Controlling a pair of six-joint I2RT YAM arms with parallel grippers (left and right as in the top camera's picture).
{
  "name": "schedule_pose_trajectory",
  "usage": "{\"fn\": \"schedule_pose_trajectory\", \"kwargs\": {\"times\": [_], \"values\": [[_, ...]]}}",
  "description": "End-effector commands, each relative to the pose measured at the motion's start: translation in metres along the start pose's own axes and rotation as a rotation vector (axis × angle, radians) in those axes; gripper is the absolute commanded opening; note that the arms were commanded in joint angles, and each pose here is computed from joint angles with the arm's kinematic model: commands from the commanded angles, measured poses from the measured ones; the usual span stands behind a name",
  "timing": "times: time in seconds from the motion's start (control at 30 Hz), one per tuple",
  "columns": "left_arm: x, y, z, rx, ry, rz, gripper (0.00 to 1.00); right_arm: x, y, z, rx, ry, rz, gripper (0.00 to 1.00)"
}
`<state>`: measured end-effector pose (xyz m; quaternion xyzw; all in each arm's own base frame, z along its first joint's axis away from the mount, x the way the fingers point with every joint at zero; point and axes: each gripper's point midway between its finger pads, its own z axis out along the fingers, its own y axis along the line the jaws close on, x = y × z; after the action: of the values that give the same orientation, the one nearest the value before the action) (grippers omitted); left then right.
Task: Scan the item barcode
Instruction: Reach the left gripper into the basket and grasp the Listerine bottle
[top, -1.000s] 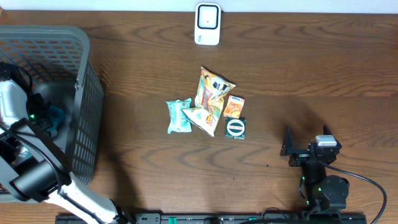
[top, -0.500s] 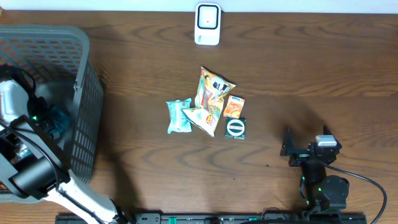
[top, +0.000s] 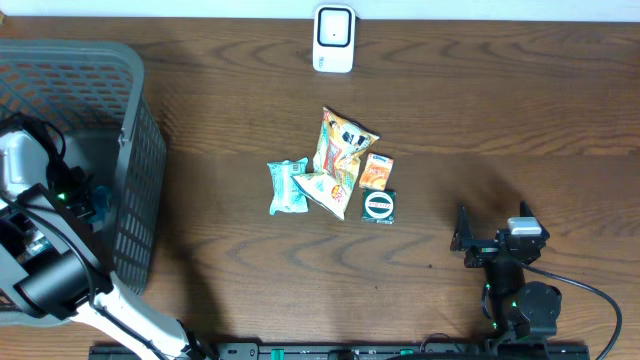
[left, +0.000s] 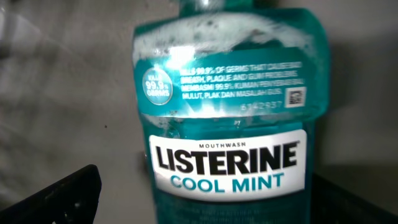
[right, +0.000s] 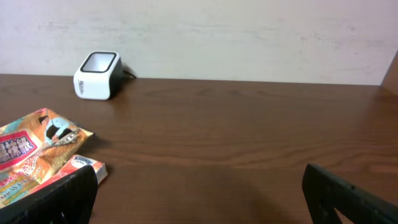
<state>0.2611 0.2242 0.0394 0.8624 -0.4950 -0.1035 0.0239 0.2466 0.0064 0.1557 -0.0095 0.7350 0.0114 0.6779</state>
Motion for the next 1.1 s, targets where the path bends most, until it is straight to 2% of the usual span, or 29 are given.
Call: {"fn": "schedule_pose_trajectory", "kwargs": {"times": [0.0, 0.23, 0.63, 0.83, 0.93, 1.07], "values": [[0.013, 0.008, 0.021, -0.074, 0.003, 0.022, 0.98, 0.001, 0.004, 0.000, -0.017, 0.001, -0.012, 0.99], [0.036, 0.007, 0.028, -0.091, -0.010, 0.091, 0.98, 0.001, 0.004, 0.000, -0.017, 0.001, -0.012, 0.99], [0.049, 0.016, 0.053, -0.089, -0.016, 0.120, 0.98, 0.001, 0.004, 0.000, -0.017, 0.001, -0.013, 0.99], [0.068, 0.014, 0.075, -0.035, 0.072, 0.217, 0.99, 0.001, 0.004, 0.000, -0.017, 0.001, -0.012, 0.99], [0.071, 0.020, 0.081, -0.044, 0.090, 0.225, 0.88, 0.001, 0.004, 0.000, -0.017, 0.001, -0.012, 0.99], [0.072, 0.021, 0.081, -0.046, 0.095, 0.249, 0.82, 0.001, 0.004, 0.000, -0.017, 0.001, -0.012, 0.99]]}}
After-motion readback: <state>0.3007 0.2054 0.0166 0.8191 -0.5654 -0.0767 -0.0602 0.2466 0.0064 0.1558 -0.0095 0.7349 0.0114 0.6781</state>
